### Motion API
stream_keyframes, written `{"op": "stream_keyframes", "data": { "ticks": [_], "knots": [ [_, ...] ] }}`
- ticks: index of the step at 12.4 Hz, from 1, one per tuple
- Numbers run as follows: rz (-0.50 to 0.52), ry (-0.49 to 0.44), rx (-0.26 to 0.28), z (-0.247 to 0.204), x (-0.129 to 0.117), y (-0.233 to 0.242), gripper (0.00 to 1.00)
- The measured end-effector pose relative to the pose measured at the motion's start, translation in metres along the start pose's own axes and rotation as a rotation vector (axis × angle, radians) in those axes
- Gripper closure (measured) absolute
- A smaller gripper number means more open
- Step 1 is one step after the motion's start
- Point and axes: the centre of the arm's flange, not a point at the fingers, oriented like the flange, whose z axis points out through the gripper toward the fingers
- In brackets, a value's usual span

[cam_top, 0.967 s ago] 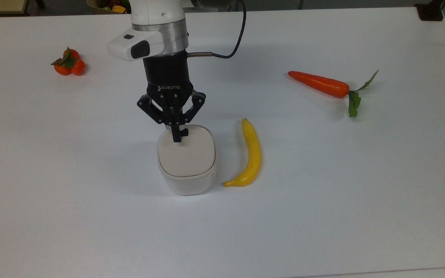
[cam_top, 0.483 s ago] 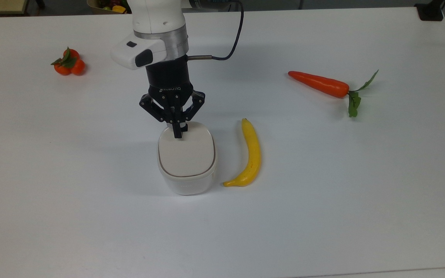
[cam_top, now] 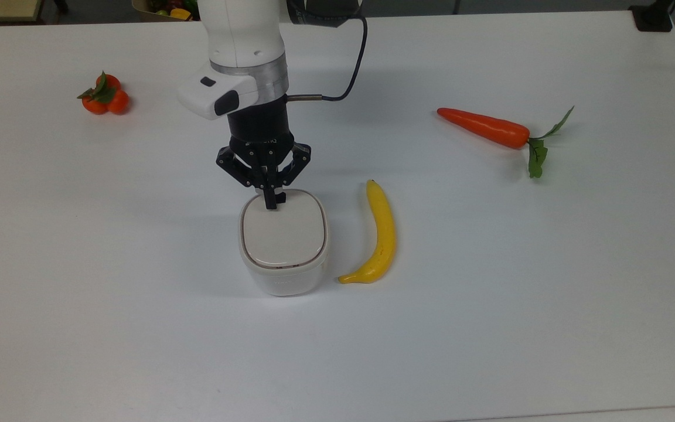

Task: Close garbage bin
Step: 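Push the raised lid down onto the bin rim with the gripper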

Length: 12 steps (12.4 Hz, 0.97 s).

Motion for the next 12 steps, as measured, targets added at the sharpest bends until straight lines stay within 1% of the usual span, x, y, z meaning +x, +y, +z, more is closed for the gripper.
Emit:
{"op": "stream_keyframes", "data": {
  "ticks": [3,9,12],
  "knots": [
    [-0.007,-0.009,-0.004,0.0036,-0.0032,-0.0008,0.99],
    [-0.054,-0.017,-0.03,0.0055,-0.0048,-0.0053,0.99],
    [-0.059,-0.017,-0.033,0.005,-0.0047,-0.0059,0.99]
  ]
}}
